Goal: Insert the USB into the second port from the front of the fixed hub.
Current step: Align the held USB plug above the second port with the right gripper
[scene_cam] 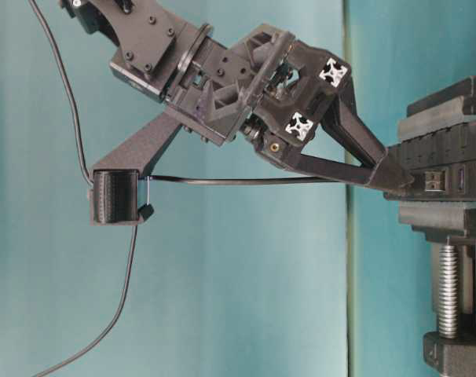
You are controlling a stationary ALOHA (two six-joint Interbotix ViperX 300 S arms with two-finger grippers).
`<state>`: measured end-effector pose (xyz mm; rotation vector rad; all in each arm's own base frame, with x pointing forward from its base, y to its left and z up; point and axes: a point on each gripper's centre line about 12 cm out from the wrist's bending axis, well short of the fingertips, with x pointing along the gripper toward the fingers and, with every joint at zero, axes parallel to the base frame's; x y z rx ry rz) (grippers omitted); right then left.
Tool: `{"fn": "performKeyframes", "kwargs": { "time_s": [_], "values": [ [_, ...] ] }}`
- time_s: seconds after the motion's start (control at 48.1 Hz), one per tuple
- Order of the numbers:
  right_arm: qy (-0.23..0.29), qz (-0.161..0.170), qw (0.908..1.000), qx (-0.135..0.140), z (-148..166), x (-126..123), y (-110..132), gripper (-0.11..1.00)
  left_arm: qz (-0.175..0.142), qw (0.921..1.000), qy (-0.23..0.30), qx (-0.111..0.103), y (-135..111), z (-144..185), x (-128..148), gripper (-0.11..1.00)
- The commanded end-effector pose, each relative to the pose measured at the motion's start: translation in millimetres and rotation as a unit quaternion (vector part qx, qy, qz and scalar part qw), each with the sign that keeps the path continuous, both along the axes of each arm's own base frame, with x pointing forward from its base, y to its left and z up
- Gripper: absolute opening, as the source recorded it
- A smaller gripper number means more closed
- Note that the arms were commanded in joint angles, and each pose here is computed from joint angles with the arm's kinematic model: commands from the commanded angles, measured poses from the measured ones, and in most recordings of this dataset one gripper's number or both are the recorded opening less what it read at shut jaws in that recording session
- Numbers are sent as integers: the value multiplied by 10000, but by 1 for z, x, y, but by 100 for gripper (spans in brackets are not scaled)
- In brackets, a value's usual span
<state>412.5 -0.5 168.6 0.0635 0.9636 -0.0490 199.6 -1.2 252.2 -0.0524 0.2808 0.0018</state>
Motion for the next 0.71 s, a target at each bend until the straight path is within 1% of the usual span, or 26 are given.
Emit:
{"fn": "performKeyframes", "kwargs": {
  "time_s": [0.0,0.166,0.686],
  "values": [
    [-116,-3,9999,34,9,2,3,8,-2,10000,-77,7,0,5,2,0],
    [-108,-3,9999,34,8,2,3,8,0,10000,-77,0,0,5,2,0],
    [107,-19,9999,32,-9,4,2,8,2,10000,-84,-8,0,5,2,0]
  ]
}}
